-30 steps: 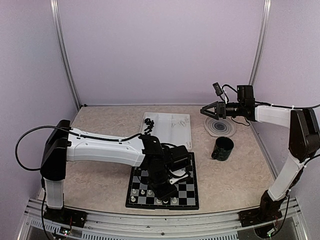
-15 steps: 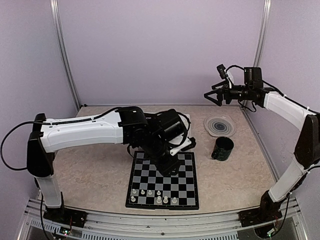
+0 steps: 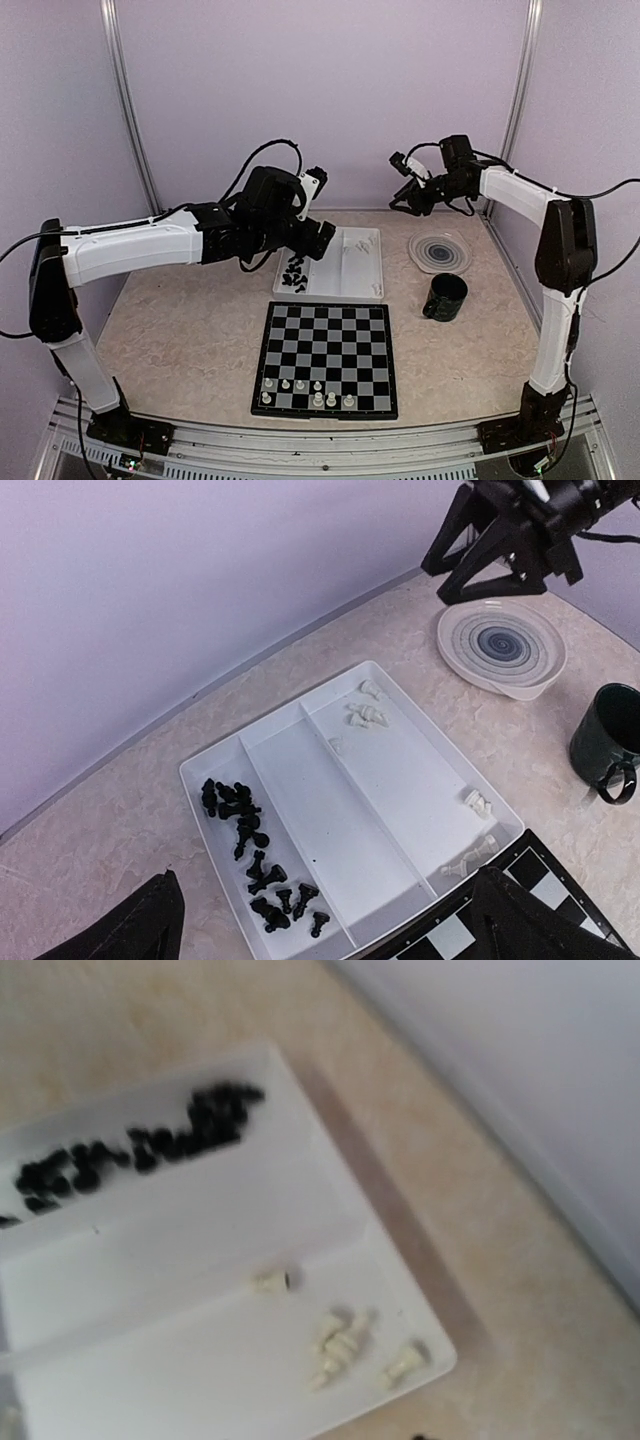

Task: Set up the chess pieces on the board
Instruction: Pick up the knight from the storage box.

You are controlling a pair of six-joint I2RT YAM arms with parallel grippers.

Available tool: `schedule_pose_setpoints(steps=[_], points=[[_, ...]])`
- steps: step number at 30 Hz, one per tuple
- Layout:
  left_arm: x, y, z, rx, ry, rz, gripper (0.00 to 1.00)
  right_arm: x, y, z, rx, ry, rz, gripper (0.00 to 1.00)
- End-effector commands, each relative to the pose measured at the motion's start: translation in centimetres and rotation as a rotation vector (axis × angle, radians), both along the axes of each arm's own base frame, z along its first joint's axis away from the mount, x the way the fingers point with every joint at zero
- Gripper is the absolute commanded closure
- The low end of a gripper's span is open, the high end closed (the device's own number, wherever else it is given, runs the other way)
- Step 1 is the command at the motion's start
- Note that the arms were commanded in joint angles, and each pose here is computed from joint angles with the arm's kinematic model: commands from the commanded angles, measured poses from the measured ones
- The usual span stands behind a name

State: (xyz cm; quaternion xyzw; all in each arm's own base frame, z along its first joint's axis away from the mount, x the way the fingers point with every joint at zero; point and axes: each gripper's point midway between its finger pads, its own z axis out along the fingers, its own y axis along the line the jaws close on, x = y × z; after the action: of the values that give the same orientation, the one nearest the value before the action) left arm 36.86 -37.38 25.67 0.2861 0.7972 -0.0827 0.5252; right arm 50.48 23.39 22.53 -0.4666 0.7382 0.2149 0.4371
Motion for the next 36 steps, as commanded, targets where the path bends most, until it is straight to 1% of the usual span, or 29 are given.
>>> schedule_pose_setpoints(steps=[1,3,7,10,15,19,26,30,36], points=[[1.0,0.9,0.8,0.002,-0.06,0.057,0.01,0.5,1.9,-5.0,-0.201,0.069,-0.028,0.62],[0.7,1.4,-0.3,0.025,-0.056,0.069,0.01,1.2,2.5,-7.0,-0.25,0.091,-0.046,0.64],[0.2,0.7,-0.4,0.052,-0.043,0.067,0.01,2.5,3.6,-10.2,-0.325,0.131,-0.091,0.65],[-0.1,0.8,-0.4,0.077,-0.058,0.093,0.02,3.2,4.3,-12.2,-0.361,0.165,-0.12,0.66],[-1.6,0.0,0.4,0.096,-0.096,0.078,0.01,3.9,4.8,-15.1,-0.392,0.216,-0.175,0.67],[-1.8,0.0,0.9,0.075,-0.094,0.078,0.01,4.4,4.7,-16.9,-0.424,0.223,-0.226,0.66],[-1.9,-0.1,1.5,0.03,-0.076,0.066,0.02,4.0,5.6,-19.3,-0.451,0.24,-0.208,0.67],[-1.7,0.0,1.8,-0.009,-0.055,0.063,0.03,3.6,6.2,-20.5,-0.477,0.241,-0.206,0.72],[-1.7,-0.1,1.7,-0.006,-0.049,0.057,0.04,3.2,6.3,-21.3,-0.49,0.261,-0.211,0.78]])
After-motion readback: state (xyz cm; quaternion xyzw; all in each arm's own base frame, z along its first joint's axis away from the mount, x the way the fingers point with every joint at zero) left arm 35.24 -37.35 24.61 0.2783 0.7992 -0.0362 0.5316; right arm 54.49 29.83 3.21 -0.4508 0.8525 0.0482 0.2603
